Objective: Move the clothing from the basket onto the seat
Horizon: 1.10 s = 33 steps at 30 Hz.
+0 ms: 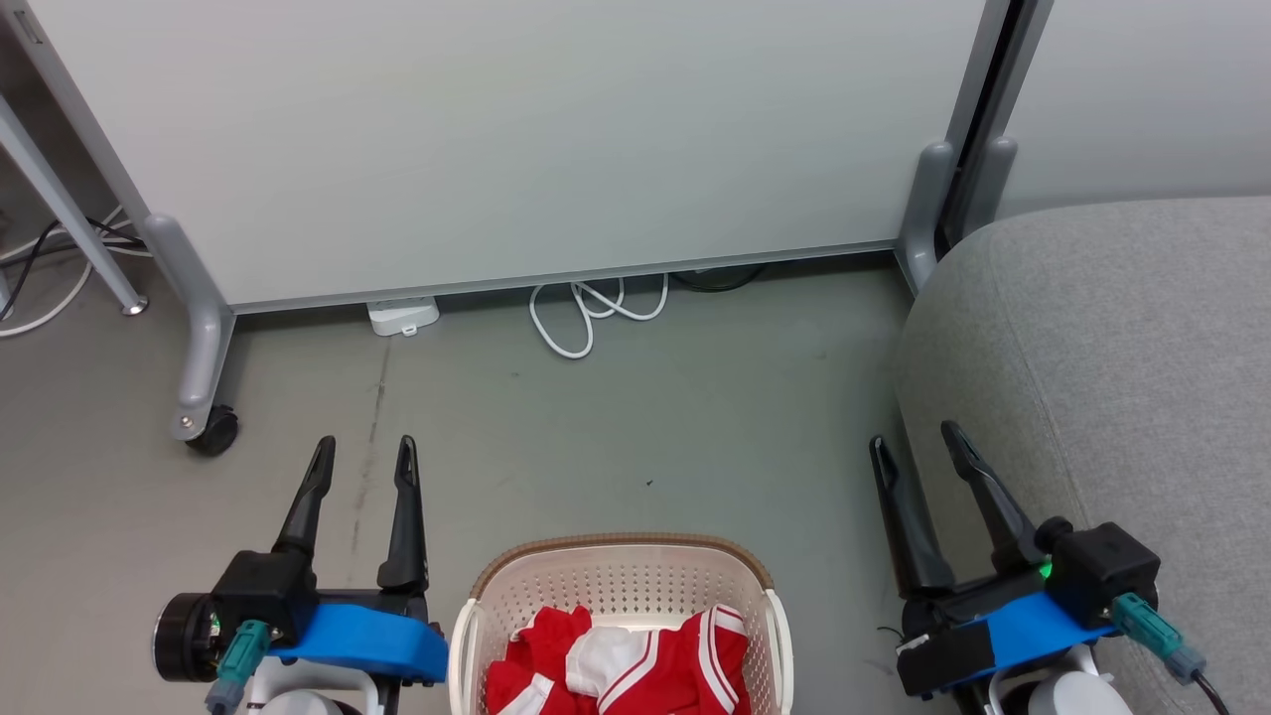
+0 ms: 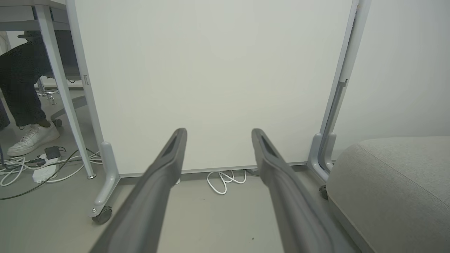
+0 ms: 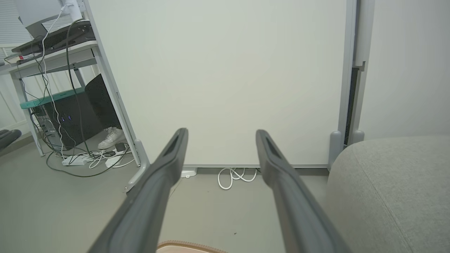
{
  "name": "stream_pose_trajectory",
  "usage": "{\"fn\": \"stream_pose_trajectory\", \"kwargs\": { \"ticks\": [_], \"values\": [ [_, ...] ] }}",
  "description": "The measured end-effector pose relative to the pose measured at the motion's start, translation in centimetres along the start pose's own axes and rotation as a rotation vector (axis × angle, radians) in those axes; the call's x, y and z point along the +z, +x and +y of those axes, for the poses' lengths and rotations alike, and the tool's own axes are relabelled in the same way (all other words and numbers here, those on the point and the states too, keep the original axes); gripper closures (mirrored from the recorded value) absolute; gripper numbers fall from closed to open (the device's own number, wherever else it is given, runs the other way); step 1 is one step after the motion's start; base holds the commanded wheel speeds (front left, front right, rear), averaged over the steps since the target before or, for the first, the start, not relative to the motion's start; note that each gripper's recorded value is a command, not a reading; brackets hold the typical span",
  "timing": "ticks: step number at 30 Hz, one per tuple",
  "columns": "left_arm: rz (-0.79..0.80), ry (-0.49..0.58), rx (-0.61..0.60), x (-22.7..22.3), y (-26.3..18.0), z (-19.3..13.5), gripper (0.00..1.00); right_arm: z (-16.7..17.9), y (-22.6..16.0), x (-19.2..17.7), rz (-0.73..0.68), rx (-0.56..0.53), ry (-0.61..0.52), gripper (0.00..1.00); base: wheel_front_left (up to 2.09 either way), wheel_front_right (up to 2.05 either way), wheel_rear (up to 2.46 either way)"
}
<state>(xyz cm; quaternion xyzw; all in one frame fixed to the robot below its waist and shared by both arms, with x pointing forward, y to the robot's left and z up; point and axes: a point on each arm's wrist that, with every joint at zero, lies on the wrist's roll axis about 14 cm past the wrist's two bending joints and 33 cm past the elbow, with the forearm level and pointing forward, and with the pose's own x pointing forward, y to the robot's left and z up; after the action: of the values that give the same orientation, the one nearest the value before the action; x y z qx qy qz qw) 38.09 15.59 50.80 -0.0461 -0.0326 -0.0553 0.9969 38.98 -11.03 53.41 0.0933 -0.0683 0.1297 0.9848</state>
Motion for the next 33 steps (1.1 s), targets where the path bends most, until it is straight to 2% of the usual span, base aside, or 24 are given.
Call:
{"fn": "stream_pose_trajectory", "kwargs": {
  "ticks": [12, 33],
  "values": [
    [-0.003, 0.058, -0.031, -0.21, -0.08, -0.57, 0.00, 0.50, -0.04, -0.16, -0.002, 0.025, -0.063, 0.00, 0.00, 0.00, 0.00],
    [0.004, 0.040, -0.034, -0.45, -0.19, -0.49, 0.00, 0.42, -0.19, -0.28, 0.002, 0.020, -0.050, 0.00, 0.00, 0.00, 0.00]
  ]
}}
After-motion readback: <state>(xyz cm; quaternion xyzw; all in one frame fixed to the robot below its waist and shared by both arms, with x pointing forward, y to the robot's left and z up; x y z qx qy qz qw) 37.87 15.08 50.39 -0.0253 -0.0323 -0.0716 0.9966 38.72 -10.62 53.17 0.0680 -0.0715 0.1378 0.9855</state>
